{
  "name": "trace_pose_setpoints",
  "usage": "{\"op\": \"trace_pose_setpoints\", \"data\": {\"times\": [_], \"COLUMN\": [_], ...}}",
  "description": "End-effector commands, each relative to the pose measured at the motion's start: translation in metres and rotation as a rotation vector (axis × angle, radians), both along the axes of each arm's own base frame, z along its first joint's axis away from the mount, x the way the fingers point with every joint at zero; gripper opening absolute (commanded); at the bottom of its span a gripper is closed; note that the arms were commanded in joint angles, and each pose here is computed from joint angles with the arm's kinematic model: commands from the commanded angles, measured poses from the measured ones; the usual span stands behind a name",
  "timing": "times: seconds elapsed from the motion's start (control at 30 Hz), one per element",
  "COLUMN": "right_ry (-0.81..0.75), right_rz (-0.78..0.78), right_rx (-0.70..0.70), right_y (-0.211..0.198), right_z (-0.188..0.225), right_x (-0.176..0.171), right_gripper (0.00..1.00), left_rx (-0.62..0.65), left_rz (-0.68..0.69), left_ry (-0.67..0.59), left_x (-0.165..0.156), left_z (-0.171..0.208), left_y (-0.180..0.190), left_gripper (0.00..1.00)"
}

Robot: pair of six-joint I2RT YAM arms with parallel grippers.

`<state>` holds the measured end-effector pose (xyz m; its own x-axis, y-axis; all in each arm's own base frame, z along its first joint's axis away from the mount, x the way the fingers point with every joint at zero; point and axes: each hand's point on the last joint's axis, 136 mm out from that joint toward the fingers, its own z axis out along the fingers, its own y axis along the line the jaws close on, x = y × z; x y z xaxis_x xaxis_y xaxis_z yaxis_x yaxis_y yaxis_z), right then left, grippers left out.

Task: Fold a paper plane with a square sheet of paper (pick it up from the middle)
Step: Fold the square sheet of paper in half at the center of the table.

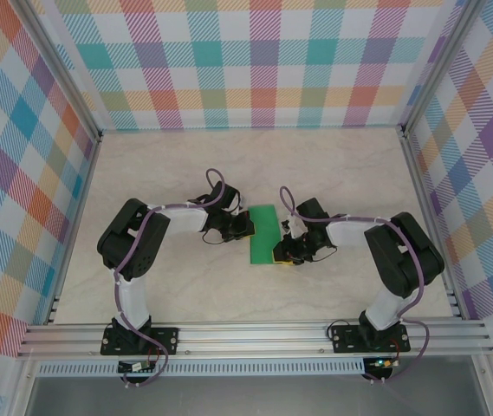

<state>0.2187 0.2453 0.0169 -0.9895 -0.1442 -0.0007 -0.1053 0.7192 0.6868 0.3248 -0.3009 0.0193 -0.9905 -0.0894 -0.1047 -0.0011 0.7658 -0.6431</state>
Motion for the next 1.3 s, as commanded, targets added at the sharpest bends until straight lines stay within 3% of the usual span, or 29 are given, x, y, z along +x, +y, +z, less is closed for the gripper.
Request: {"op": "trace_pose_setpoints", "data": {"times": [0.0,0.17,0.4,0.67,1.07,1.27], "right_ry": [0.065,0.021,-0.117,-0.156,-0.075,-0.127], "right_rz": [0.012,0.019,-0.034,-0.078,-0.089,-0.089], "right_rx": [-0.067,-0.060,0.037,0.035,-0.058,0.023], "right_y": [-0.011,-0.008,0.011,0.020,0.008,0.015], "right_z": [-0.024,-0.002,0.049,0.043,-0.010,0.026], "right_x": [-0.018,-0.009,0.050,0.107,0.109,0.121], "right_gripper": [0.23,0.23,0.23,0.22,0.22,0.23], "left_rx": [0.121,0.123,0.135,0.154,0.172,0.185], "left_rz": [-0.011,-0.010,-0.014,-0.024,-0.030,-0.032], "left_ry": [0.110,0.106,0.115,0.128,0.134,0.134], "left_x": [-0.024,-0.026,-0.027,-0.027,-0.029,-0.030], "left_z": [-0.037,-0.037,-0.044,-0.047,-0.050,-0.050], "left_y": [0.020,0.021,0.023,0.024,0.027,0.029], "left_gripper": [0.03,0.03,0.03,0.03,0.03,0.03]}}
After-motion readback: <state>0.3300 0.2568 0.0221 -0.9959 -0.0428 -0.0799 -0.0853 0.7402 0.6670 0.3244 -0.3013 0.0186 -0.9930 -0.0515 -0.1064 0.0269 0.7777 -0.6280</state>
